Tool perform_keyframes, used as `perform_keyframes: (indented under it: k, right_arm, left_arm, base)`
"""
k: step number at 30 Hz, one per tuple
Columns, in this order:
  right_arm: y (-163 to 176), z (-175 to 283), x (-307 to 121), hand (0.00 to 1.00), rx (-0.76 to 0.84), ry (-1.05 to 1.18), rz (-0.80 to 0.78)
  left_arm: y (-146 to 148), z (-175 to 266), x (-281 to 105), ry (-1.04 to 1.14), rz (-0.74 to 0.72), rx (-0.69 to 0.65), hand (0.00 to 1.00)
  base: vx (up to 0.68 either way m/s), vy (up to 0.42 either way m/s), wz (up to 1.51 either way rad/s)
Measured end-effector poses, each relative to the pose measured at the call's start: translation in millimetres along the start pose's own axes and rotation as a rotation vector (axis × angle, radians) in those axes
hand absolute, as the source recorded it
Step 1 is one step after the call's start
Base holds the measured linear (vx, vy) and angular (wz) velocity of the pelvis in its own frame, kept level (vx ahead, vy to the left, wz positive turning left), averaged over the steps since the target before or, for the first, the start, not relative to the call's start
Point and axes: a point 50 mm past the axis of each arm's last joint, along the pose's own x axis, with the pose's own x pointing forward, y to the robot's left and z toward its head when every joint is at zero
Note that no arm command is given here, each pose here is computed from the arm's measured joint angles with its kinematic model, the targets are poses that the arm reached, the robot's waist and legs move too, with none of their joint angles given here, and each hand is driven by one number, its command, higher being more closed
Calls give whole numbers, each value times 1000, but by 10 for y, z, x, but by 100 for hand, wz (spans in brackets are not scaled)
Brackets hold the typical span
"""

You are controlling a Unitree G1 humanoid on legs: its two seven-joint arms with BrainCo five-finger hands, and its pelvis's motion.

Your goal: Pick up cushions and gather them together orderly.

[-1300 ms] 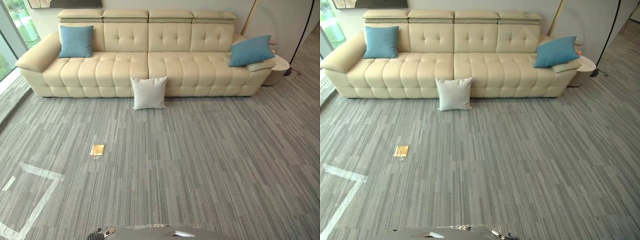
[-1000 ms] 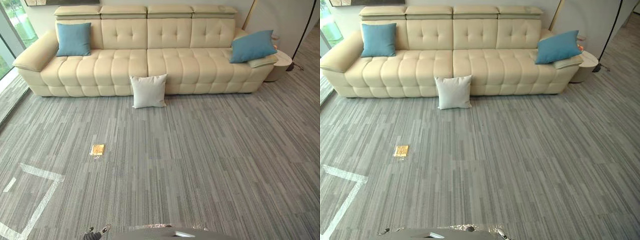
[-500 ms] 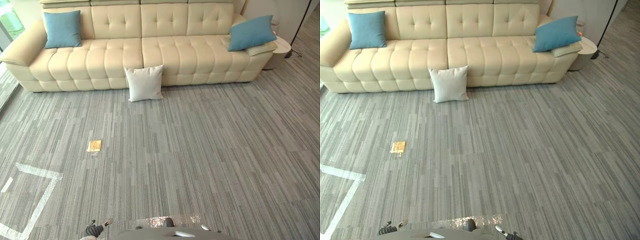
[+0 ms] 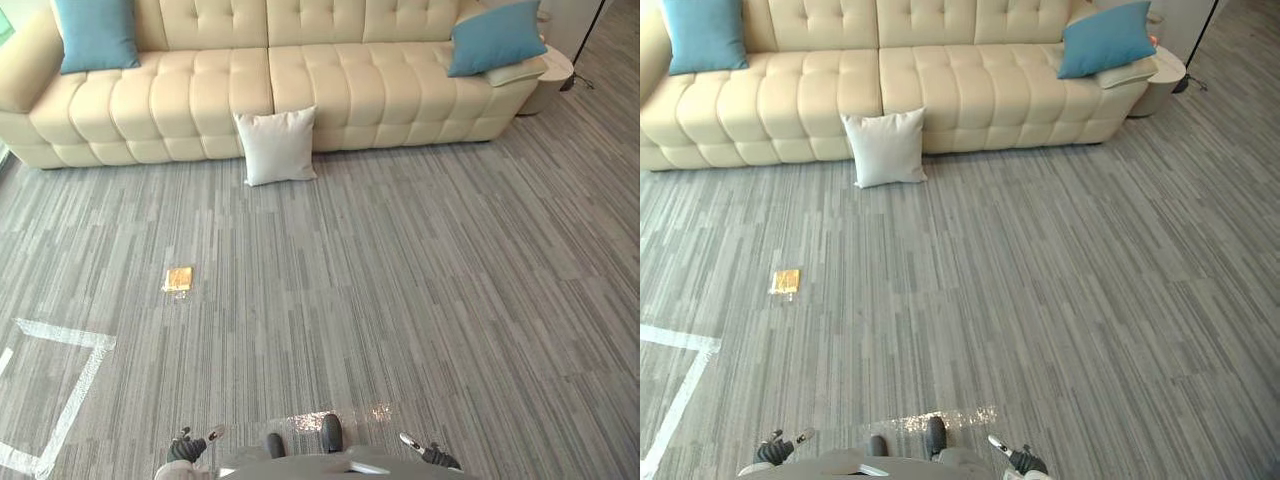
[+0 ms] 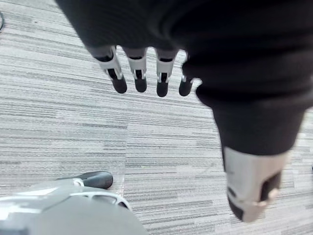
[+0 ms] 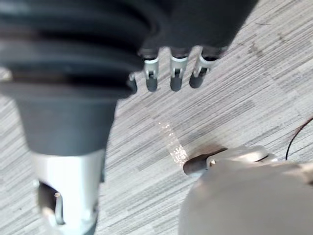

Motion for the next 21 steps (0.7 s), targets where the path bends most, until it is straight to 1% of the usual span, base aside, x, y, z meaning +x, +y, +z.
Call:
perform_keyframes:
  k: [3, 5, 7, 8, 9, 13, 15, 19, 21]
  right_arm:
    - [0, 41, 4, 0, 11, -18, 0]
    - [-20, 34, 2, 0, 10, -15, -5]
    - [-44, -59, -29, 0, 14, 10, -12]
    - [-100, -8, -15, 0, 18, -4, -27]
    - [-117, 22, -11, 0, 15, -16, -30]
    - [-116, 87, 8, 0, 10, -32, -31]
    - [-97, 98, 12, 0, 6, -36, -24]
    - [165, 202, 49, 0, 31, -58, 47]
    - [183, 194, 45, 0, 16, -55, 58]
  left_arm:
    - [-63, 110, 17, -33, -14, -10, 0]
    - [-238, 190, 18, -52, -55, -26, 0]
    - [-299, 168, 4, -44, -70, -35, 0]
    - [-446, 175, -17, -42, -105, -54, 0]
    - [-510, 199, -26, -48, -120, -65, 0]
    - [-522, 257, -31, -68, -113, -121, 0]
    - [-507, 302, -31, -86, -104, -149, 0]
    - [-485, 427, -32, -138, -98, -188, 0]
    - [-458, 444, -31, -148, -90, -196, 0]
  base:
    - [458, -69, 24]
    - [631, -174, 63]
    - [707, -254, 67]
    - [636, -272, 41]
    - [741, -343, 32]
    - [538, -274, 37]
    - [324, -148, -1]
    - [306, -54, -19]
    - [382, 82, -9]
